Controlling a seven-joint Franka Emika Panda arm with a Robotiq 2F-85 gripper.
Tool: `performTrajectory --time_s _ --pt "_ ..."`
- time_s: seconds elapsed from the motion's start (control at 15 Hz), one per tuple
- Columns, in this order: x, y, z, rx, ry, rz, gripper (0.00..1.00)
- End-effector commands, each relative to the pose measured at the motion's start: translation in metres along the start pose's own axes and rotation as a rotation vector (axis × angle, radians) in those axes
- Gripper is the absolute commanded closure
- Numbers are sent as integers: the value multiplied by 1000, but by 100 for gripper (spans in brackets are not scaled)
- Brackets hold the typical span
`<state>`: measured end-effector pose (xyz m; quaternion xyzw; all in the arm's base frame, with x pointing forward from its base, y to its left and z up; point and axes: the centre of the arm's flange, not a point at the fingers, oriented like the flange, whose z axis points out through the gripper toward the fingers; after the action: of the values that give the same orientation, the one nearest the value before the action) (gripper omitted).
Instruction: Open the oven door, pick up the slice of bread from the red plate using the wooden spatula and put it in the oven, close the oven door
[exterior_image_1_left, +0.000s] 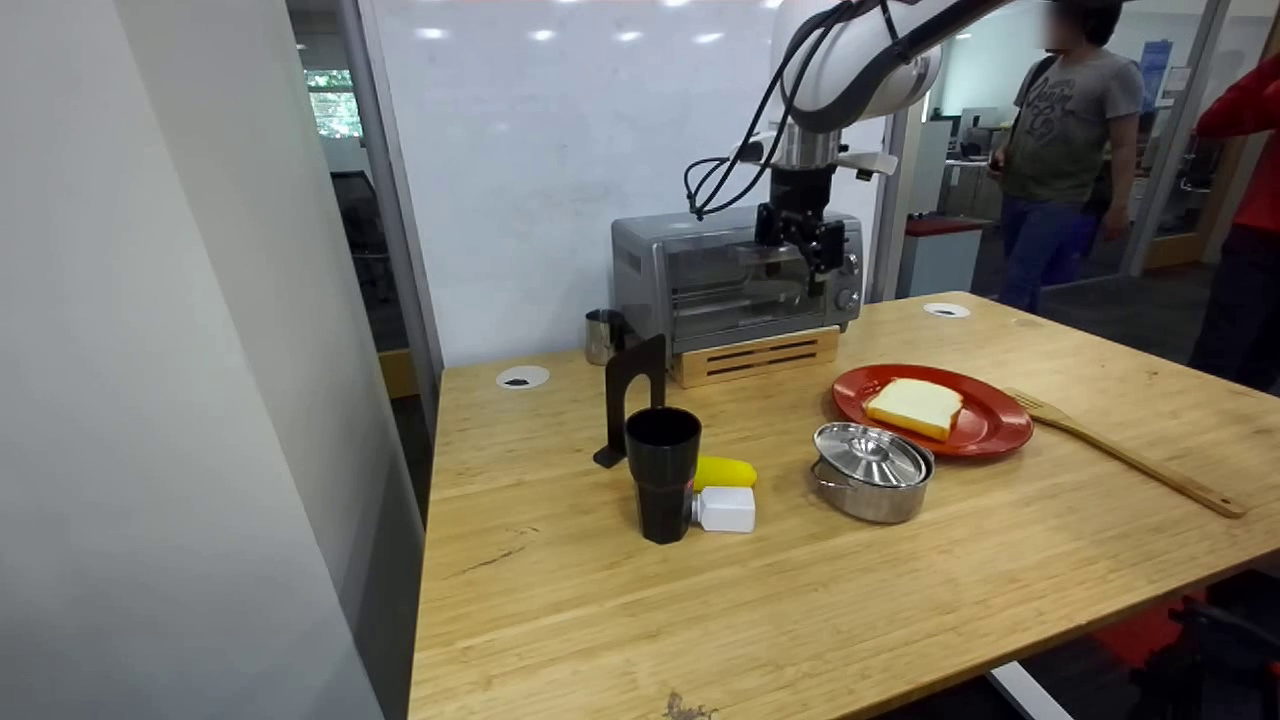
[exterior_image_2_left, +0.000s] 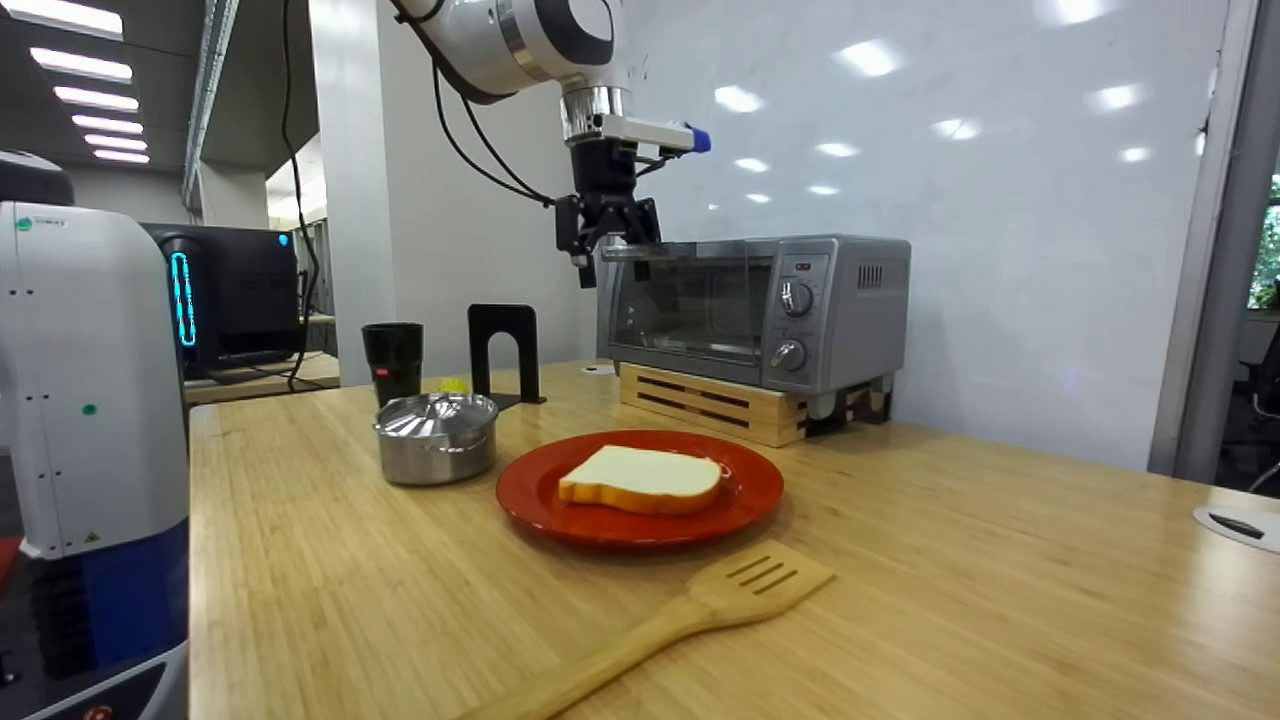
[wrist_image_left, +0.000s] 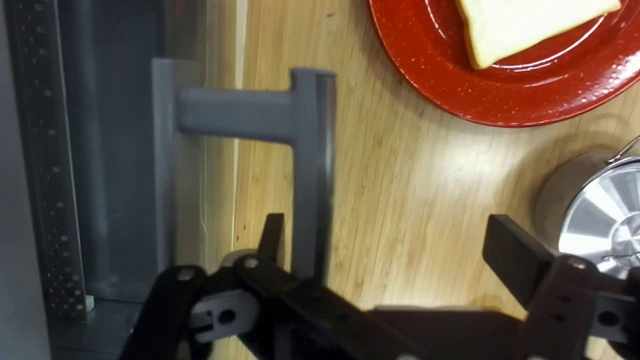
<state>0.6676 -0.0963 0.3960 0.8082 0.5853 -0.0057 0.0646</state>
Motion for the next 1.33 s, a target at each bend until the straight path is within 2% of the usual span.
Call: performTrajectory --time_s 0.0,0.6,1.27 --pt "-7 -19 1 9 -15 -16 0" --pt "4 -51 -16 -38 -65 -72 0" --pt "12 -74 -14 -23 -80 -96 0"
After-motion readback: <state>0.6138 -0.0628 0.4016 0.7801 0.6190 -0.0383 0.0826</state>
